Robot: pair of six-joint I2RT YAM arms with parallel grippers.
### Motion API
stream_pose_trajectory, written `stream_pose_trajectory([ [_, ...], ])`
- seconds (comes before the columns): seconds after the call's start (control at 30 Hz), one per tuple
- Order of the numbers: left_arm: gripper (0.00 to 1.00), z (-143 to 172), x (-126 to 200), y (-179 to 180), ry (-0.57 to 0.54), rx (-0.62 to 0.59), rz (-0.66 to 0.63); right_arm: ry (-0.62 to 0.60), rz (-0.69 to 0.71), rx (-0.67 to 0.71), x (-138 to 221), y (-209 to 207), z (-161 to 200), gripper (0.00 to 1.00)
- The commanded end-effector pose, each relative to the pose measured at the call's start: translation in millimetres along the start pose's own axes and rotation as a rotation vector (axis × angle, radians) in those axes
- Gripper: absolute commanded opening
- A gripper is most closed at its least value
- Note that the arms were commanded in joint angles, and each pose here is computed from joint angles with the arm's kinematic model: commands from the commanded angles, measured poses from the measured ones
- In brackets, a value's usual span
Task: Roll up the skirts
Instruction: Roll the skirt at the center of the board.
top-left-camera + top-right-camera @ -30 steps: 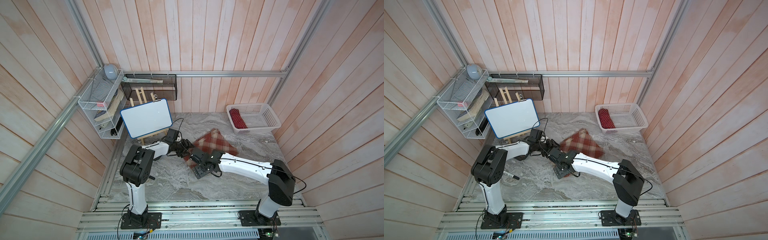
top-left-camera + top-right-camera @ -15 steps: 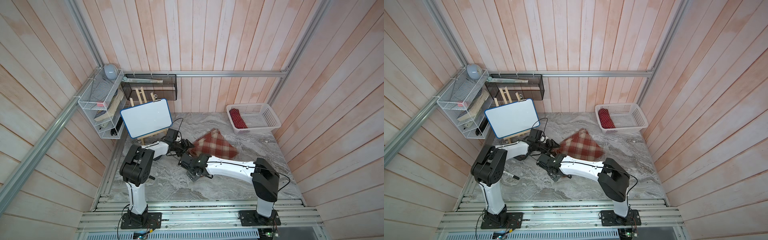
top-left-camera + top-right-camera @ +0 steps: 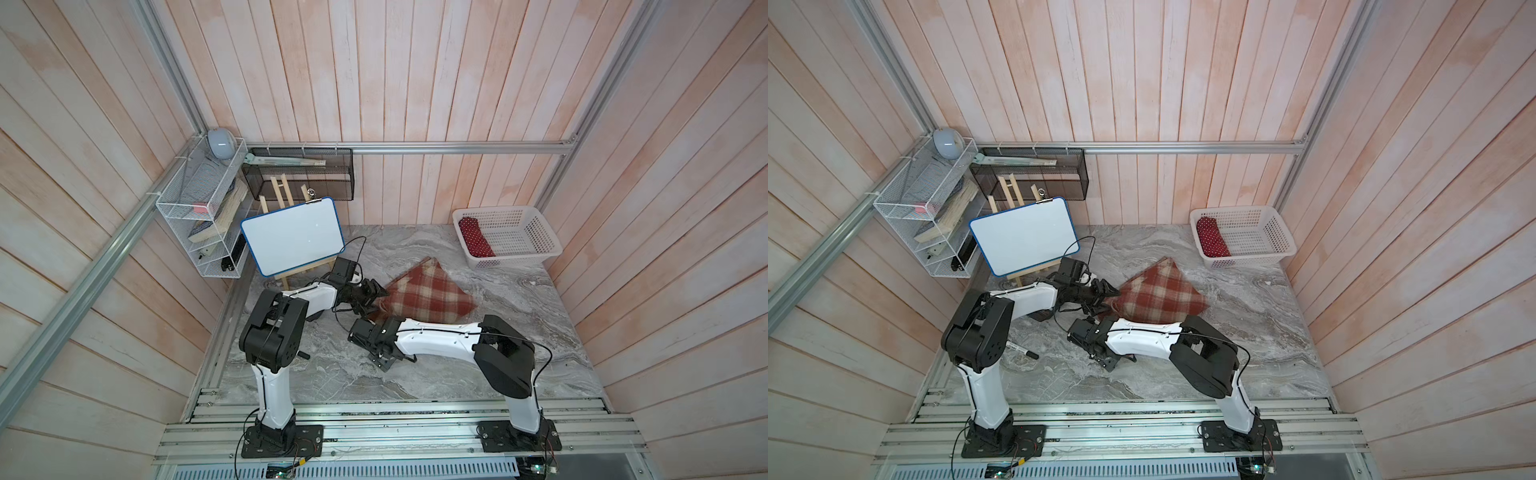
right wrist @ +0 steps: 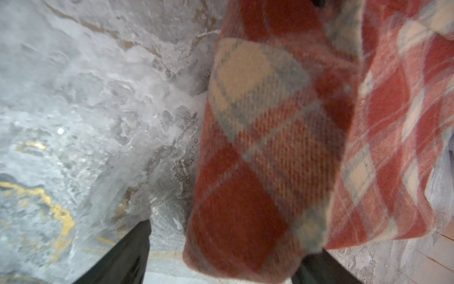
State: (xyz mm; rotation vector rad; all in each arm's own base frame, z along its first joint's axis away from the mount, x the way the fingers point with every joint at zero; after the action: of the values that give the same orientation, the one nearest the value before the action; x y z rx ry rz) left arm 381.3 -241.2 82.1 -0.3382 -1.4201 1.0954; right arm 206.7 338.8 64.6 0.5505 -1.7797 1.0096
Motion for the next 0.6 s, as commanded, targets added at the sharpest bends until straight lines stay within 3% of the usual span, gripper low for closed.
stream_pose_trajectory([
  [0.0, 0.69, 0, 2, 0, 0.012, -0.003, -0.014, 0.024, 0.006, 0.020, -9, 4, 1, 0.86],
  [0.27, 0.69, 1, 4, 2, 0.014, 0.000, -0.007, 0.072, -0.004, -0.002, -22, 3, 9, 0.75],
  [0.43, 0.69, 0, 8, 2, 0.010, 0.004, -0.001, 0.097, 0.006, -0.024, -28, -3, 15, 0.64],
  [0.57, 0.69, -1, 11, 0, 0.004, 0.001, 0.004, 0.103, 0.003, -0.043, -31, -7, 17, 0.49],
])
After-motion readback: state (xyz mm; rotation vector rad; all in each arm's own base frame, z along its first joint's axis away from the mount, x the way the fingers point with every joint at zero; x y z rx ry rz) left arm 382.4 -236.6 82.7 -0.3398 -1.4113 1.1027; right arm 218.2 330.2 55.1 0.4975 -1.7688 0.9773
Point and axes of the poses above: each gripper's point midway between its finger pads, its own x axis back along the fingers, its own y axis along the line the jaws close on, z = x × y, the point moved 3 cm from there along x, back along the fingers, and after that the axes turned 6 degrees about x, right-handed, at the moved point
